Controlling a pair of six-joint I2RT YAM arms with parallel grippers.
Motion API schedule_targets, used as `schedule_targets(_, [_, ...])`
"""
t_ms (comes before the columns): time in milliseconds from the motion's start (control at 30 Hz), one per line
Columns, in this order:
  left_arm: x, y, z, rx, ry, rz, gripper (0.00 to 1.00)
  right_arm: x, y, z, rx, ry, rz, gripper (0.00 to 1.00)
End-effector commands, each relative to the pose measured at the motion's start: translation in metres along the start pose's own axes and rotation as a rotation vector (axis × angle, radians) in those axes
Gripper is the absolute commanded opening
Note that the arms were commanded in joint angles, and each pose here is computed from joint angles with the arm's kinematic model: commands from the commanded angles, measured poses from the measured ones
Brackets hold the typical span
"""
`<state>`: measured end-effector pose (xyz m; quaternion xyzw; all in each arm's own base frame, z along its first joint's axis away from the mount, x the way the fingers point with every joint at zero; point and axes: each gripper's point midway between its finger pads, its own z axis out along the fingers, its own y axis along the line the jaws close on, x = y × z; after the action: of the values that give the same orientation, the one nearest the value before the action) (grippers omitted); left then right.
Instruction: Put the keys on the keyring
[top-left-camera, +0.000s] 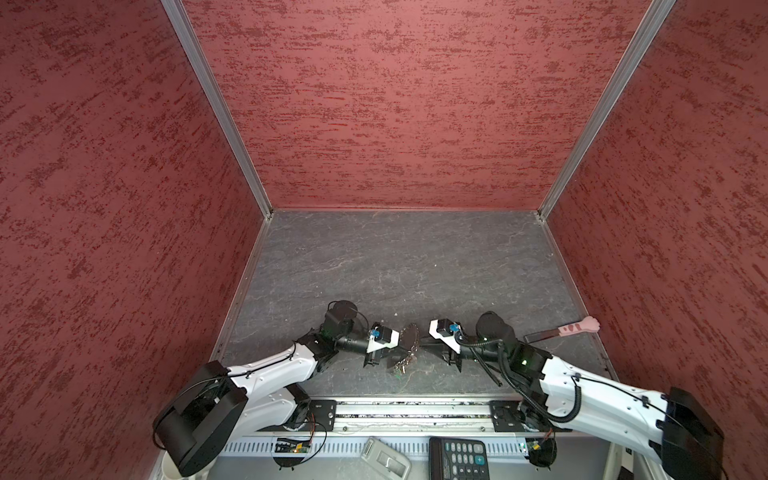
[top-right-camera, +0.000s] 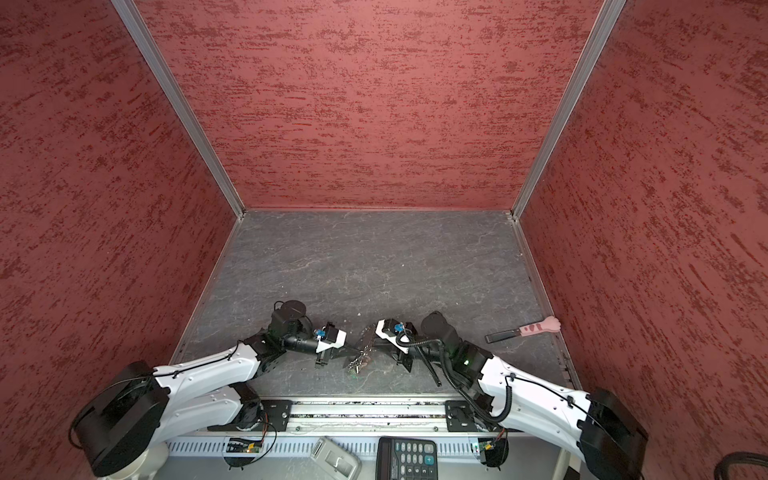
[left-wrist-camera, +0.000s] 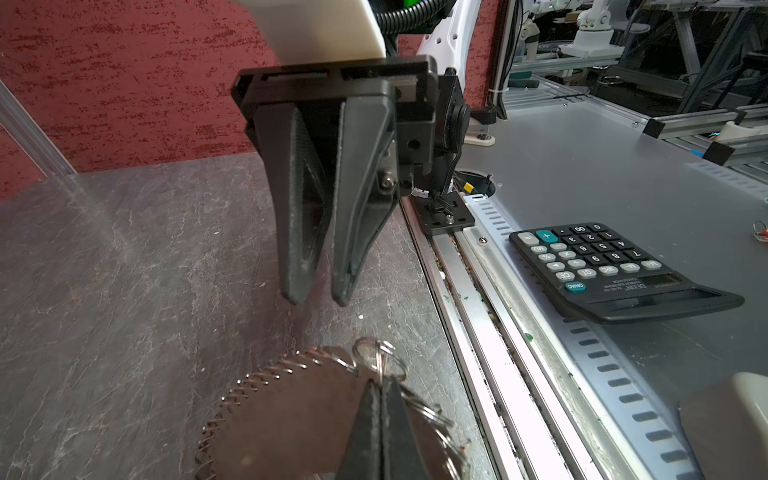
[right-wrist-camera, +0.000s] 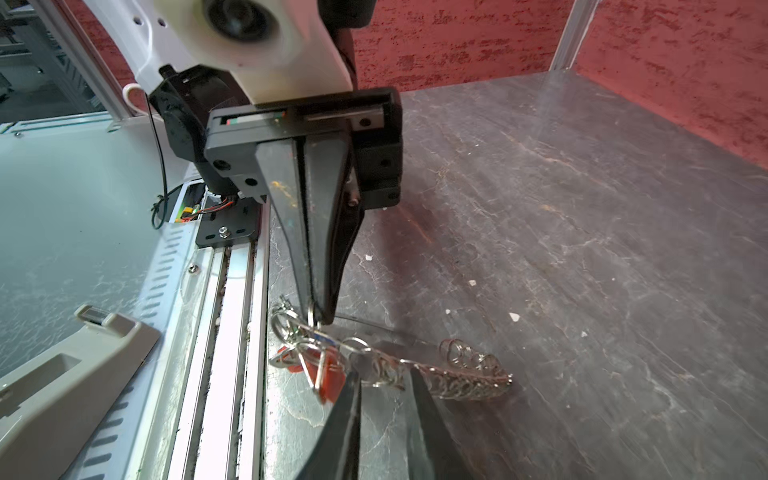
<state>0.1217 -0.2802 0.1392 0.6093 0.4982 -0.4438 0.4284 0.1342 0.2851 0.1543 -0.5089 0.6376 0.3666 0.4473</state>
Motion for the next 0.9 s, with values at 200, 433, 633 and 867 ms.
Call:
schedule_targets(200, [0.004, 0.005, -0.001, -0.026, 0.026, 0.022, 0.0, 0.0, 0.018, 0.009, -0.119, -0.046, -0.118, 0.23])
schedule_targets(433, [0.003, 0.005, -0.002, -0.02, 0.017, 0.023, 0.0, 0.003, 0.018, 0.014, -0.133, -0.042, -0.117, 0.22])
schedule_targets(633, [0.002, 0.004, -0.002, -0.018, 0.01, 0.023, 0.0, 0.003, 0.02, 0.016, -0.153, -0.046, -0.109, 0.22])
schedule_targets(867, [-0.002, 0.003, -0.002, -0.015, -0.001, 0.025, 0.0, 0.006, 0.021, 0.021, -0.159, -0.031, -0.105, 0.23])
